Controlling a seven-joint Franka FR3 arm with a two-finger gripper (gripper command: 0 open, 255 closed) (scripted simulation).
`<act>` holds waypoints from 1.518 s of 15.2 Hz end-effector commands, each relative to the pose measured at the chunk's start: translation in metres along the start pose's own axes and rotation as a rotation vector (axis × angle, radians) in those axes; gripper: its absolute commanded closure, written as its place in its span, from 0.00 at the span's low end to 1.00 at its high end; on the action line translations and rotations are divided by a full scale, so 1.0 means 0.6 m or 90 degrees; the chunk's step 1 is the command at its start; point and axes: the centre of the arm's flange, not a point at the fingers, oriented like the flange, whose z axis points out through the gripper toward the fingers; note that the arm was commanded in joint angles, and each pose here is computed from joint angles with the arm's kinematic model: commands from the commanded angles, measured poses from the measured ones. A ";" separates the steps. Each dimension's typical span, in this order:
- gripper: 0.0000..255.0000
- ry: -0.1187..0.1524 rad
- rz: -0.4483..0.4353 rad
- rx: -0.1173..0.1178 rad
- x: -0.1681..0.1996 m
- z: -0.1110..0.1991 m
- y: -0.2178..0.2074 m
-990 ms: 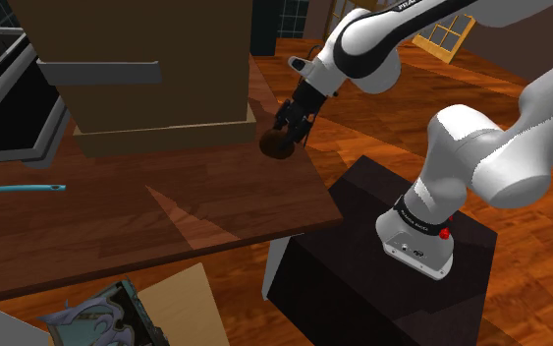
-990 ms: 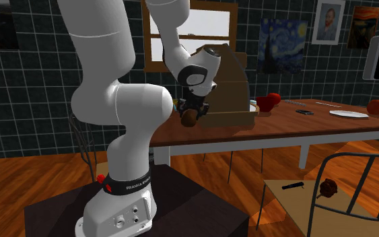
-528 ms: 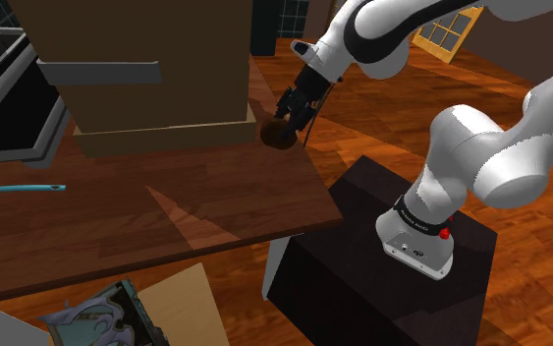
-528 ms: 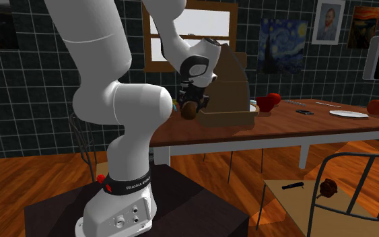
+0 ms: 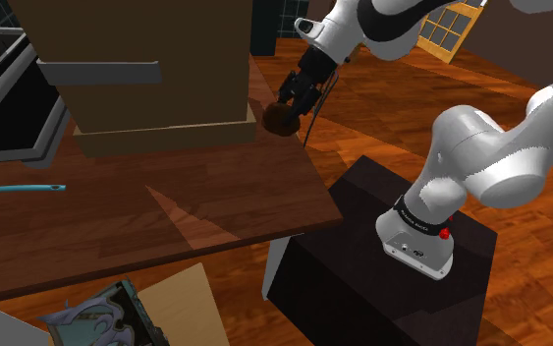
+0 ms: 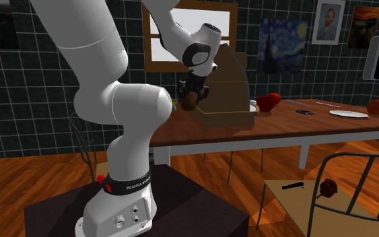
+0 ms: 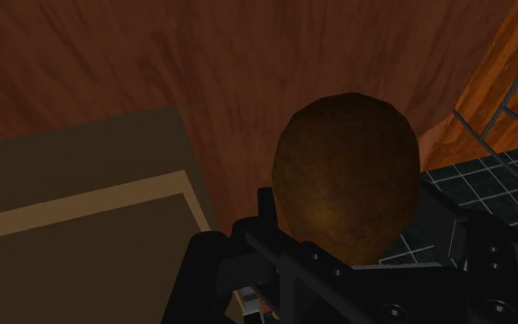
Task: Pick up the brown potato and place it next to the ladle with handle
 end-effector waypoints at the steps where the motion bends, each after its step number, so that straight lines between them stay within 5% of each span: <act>1: 1.00 0.000 0.000 0.000 0.009 -0.015 -0.005; 7: 1.00 0.000 0.000 0.000 0.034 -0.055 -0.014; 23: 1.00 0.000 0.000 0.000 0.314 0.140 -0.102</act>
